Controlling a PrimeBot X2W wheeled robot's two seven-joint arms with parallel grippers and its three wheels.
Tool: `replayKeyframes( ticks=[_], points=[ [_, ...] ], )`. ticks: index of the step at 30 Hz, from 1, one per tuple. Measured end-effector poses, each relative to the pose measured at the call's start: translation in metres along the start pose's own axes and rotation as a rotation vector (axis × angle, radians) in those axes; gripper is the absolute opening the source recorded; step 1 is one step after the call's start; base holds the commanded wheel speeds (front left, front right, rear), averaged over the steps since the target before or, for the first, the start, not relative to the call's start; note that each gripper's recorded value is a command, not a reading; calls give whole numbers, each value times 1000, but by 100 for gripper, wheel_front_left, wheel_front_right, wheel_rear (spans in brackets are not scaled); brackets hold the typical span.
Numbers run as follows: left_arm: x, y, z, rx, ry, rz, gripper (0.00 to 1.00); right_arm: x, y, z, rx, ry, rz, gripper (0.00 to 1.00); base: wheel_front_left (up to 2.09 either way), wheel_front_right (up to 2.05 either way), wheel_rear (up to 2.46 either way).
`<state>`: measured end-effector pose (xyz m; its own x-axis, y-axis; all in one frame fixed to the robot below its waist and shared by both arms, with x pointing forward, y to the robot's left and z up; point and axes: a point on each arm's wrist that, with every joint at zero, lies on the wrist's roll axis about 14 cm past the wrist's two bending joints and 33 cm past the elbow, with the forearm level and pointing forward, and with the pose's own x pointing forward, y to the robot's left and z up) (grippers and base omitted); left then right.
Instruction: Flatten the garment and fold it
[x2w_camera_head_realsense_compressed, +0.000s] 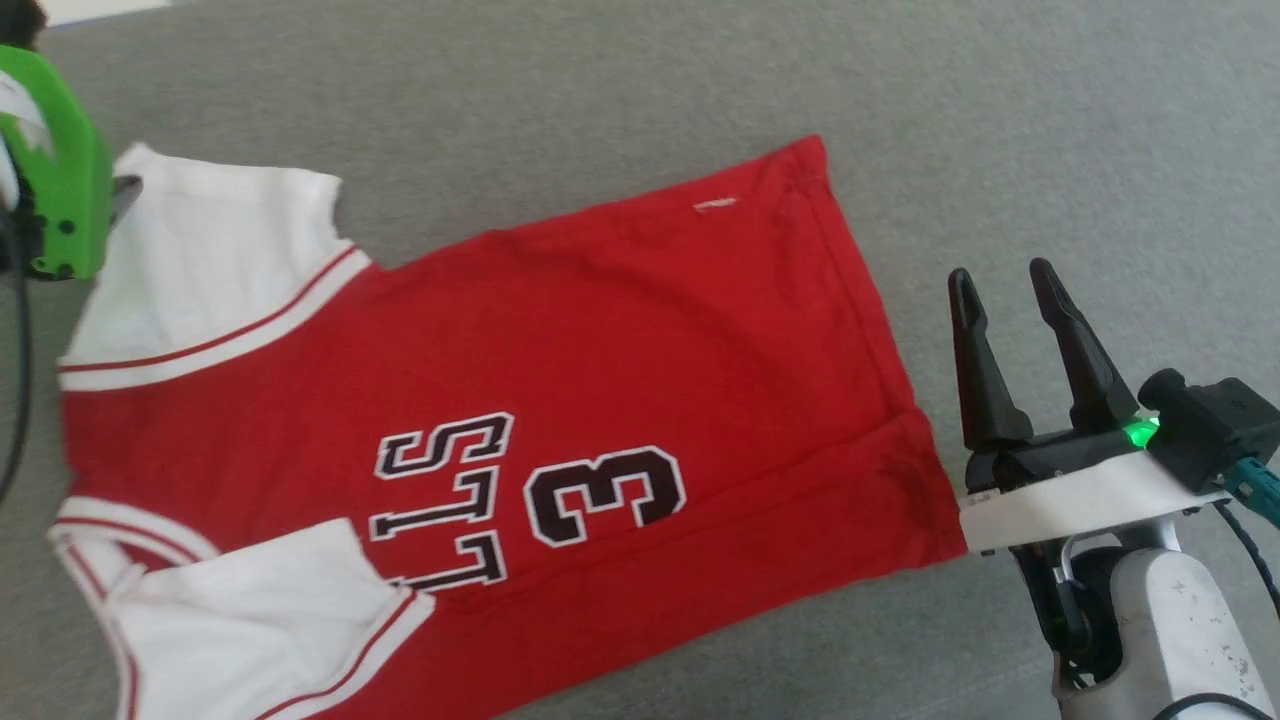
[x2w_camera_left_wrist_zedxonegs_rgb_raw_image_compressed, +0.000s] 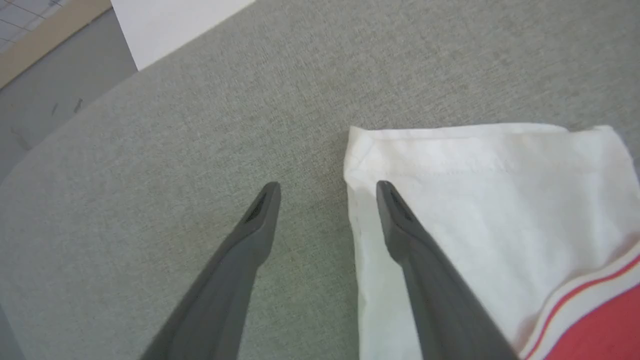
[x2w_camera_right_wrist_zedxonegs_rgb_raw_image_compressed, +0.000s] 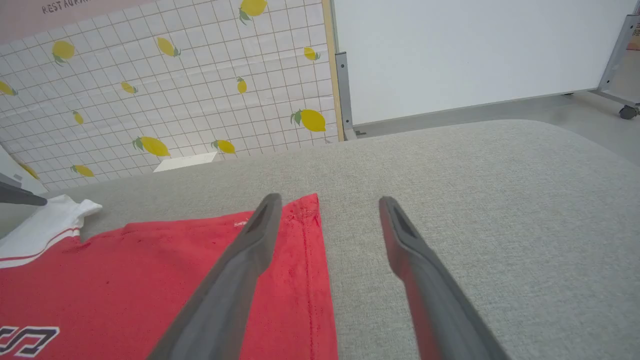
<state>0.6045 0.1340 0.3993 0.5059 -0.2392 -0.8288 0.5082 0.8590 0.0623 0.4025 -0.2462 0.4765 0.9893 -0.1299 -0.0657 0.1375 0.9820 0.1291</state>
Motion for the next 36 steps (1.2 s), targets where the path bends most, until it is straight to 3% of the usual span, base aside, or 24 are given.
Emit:
replayKeyframes(
  ticks=[4,12,13,14,25,31,36],
  points=[
    [20,-15,-10,-52,106,-71,100,-6,-19,-11,-9,30,-58,100,0,0,0],
    [39,-15,0,-69,88,-84,100,-6,-30,-27,-26,74,-92,100,0,0,0],
    [41,-16,-2,-75,100,-88,35,-5,-30,-27,-27,75,-92,100,0,0,0],
    [42,-15,-4,-83,112,-91,0,-4,-30,-28,-26,76,-92,100,0,0,0],
    [30,-18,6,-81,32,-77,0,1,-24,-25,-30,66,-70,100,0,0,0],
    [2,-32,45,-53,-231,-90,0,5,-17,-22,-92,132,-34,100,0,0,0],
    [-24,-38,47,-13,-358,-83,0,13,-13,-29,-164,273,46,100,0,0,0]
  ],
)
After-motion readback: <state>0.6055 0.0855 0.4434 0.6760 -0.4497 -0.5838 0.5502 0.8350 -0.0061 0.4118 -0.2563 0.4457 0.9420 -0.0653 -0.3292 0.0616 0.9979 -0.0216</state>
